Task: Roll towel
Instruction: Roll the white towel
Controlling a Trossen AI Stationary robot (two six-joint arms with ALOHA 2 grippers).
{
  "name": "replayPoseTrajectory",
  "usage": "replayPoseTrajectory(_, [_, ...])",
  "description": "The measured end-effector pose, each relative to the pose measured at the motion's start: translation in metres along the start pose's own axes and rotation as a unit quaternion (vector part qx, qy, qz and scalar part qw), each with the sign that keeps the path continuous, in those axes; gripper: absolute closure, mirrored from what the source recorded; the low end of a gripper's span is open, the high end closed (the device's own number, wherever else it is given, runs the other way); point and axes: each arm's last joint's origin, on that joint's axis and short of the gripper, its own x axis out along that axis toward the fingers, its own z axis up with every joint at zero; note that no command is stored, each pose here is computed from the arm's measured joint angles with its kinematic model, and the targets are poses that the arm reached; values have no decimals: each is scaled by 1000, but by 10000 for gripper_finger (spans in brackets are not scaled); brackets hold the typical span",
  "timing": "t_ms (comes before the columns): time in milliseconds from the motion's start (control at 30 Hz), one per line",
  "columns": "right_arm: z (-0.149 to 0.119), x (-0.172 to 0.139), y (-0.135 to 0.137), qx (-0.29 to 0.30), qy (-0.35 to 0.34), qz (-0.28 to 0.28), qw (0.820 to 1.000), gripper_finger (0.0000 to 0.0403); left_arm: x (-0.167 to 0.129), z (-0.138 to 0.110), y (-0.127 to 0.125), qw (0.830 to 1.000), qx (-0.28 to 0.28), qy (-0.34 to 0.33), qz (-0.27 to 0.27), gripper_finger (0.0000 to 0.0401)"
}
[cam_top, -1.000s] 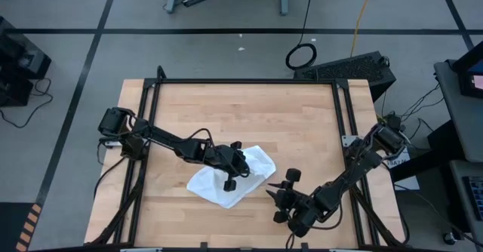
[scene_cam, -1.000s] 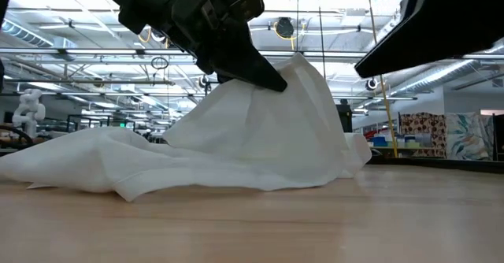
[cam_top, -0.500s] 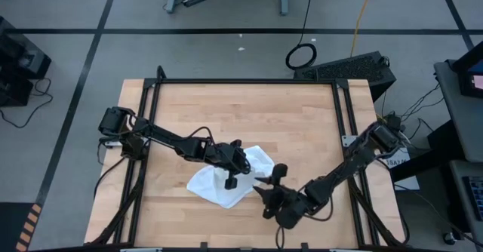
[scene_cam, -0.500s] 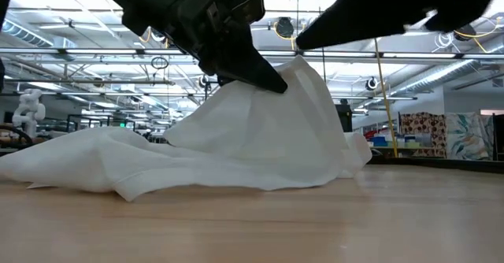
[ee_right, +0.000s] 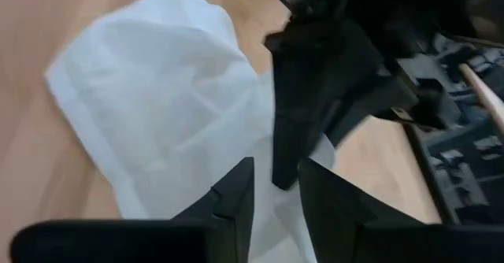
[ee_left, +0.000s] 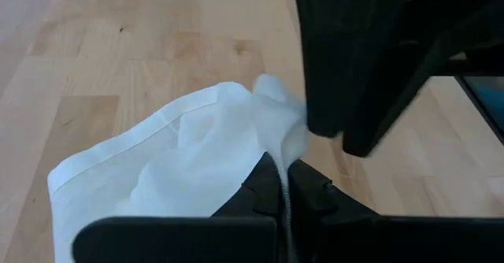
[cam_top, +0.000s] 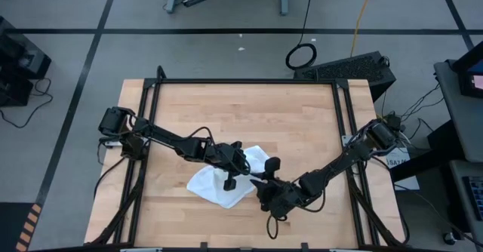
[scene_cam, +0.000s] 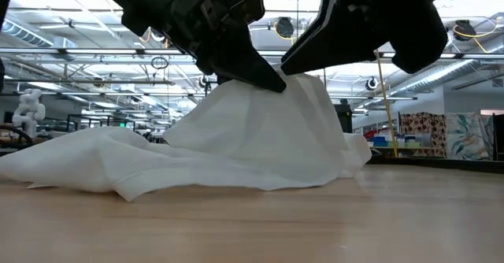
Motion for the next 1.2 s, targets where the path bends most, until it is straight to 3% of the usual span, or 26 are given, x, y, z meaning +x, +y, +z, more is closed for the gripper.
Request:
replayPoseTrajectory(233, [-8, -2, -3, 2, 22, -63, 998, 316, 0, -2, 0, 1000, -1, 9, 1, 396])
replayPoseTrajectory(500, [-4, -18, 14, 37, 7, 5, 999, 310, 0, -2, 1, 1000, -10, 12, 2, 396])
replayPoseTrajectory(733, [-10, -13, 8, 98, 31, -17, 995, 310, 0, -1, 1, 1000, -13, 7, 2, 396])
replayPoseTrajectory(1200, [-11, 4, -8, 105, 50, -32, 993, 309, 0, 1, 0, 1000, -6, -5, -5, 396])
